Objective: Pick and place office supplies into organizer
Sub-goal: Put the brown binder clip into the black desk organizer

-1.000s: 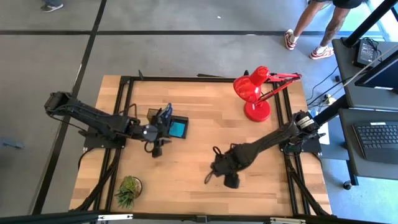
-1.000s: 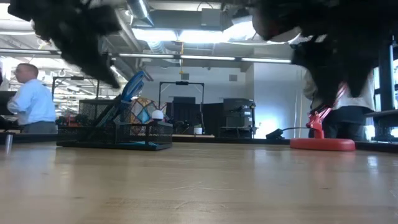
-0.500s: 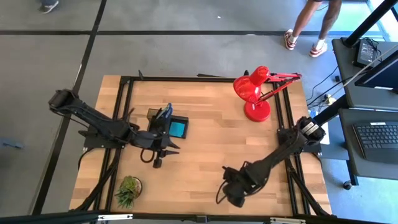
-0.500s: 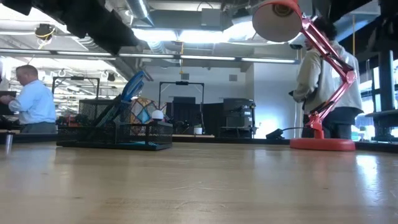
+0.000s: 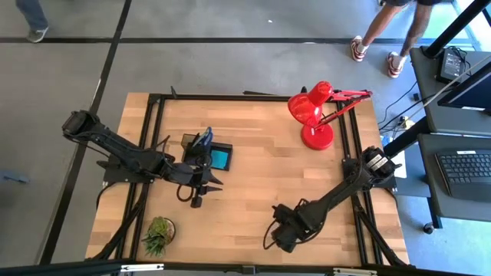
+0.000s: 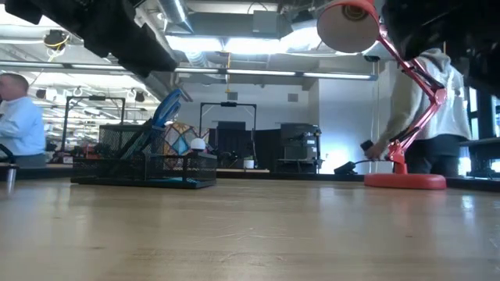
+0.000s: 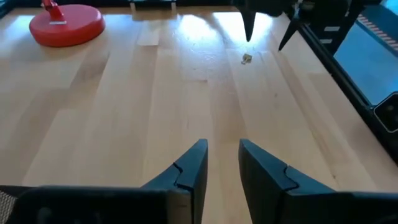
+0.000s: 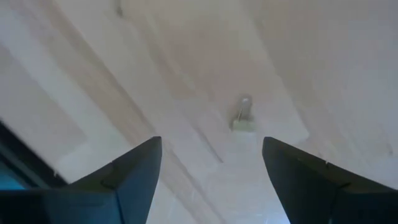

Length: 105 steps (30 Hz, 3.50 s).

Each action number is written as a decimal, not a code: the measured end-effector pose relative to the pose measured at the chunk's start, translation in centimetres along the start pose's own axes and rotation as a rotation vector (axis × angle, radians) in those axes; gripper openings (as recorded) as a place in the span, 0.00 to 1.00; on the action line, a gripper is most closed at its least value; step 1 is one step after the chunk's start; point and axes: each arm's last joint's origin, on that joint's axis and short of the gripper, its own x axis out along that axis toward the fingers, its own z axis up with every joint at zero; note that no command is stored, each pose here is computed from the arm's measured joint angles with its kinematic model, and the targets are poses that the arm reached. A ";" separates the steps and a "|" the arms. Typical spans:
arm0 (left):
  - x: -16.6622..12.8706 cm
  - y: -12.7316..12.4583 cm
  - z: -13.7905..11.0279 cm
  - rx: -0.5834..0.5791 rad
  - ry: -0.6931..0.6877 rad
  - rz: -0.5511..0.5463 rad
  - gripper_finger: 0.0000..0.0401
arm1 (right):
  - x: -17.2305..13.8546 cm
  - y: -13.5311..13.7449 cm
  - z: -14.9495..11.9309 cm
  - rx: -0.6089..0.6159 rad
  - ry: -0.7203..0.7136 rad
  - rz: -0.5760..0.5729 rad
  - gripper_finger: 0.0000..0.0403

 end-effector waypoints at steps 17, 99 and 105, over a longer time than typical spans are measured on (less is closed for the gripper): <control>0.0 0.0 0.0 -0.016 -0.001 0.000 0.20 | 2.5 -1.6 1.3 -0.019 0.062 0.014 0.62; 0.0 0.0 0.0 -0.013 0.000 0.000 0.19 | 4.9 -3.5 0.8 -0.024 0.038 -0.046 0.15; 0.0 -0.1 0.0 0.161 0.000 -0.010 0.19 | 4.3 -2.9 1.2 -0.074 0.028 -0.047 0.14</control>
